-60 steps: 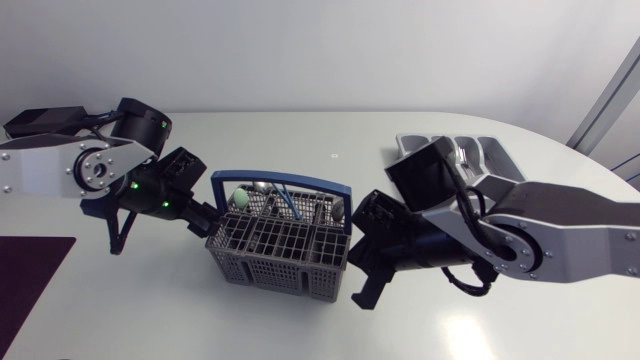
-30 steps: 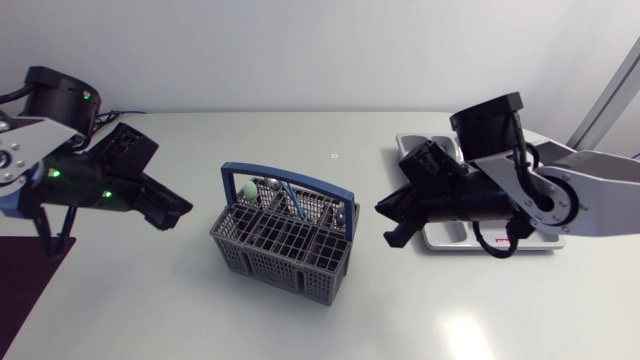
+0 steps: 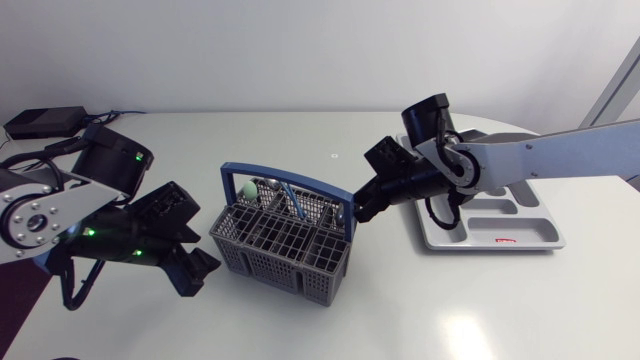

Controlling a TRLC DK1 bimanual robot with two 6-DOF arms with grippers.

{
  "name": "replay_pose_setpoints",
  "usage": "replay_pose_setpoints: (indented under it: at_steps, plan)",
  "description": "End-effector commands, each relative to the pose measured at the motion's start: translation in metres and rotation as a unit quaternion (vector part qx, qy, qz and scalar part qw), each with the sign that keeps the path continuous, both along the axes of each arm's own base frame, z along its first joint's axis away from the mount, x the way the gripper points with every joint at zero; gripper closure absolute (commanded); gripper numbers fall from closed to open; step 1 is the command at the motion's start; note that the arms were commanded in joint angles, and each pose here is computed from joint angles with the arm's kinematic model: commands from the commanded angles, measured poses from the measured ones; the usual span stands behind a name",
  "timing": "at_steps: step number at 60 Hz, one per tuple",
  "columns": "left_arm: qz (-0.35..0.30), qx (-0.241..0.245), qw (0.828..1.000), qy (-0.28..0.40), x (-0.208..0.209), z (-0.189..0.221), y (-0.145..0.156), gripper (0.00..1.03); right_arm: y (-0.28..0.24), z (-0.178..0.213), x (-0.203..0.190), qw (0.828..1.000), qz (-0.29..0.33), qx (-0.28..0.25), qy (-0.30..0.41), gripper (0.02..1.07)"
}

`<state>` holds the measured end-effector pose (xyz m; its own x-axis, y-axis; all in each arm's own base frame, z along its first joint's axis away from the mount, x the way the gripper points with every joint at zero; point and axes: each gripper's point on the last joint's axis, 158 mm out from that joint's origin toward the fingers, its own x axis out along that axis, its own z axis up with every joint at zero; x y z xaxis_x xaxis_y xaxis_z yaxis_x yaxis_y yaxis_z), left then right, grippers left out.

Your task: Unload the cutlery basket into the drawer organizer.

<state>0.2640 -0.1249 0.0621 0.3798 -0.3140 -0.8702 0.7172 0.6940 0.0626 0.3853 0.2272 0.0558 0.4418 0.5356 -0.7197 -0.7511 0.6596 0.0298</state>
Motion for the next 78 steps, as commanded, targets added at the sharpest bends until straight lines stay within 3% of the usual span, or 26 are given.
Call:
replay_pose_setpoints:
  at_steps: [1,32,62,71,78]
  plan:
    - [0.001,0.005,1.000,0.004,0.007,-0.010,0.001,0.14,0.012,0.001,-0.010,1.000,0.013,0.008,0.019,0.89]
    - [0.054,-0.001,0.998,-0.042,0.100,-0.010,0.015,0.14,0.027,0.011,-0.100,0.994,0.079,-0.011,0.073,0.90]
    - [0.014,-0.019,0.998,-0.050,0.149,-0.009,-0.049,0.14,0.051,0.005,-0.162,0.982,0.146,-0.012,0.117,0.90]
    - [0.021,-0.018,0.998,-0.052,0.150,-0.004,-0.041,0.14,0.046,0.016,-0.143,0.988,0.127,-0.012,0.093,0.90]
    - [0.033,-0.013,0.997,-0.071,0.138,0.016,-0.014,0.11,0.022,0.031,-0.110,0.994,0.080,0.001,0.072,0.89]
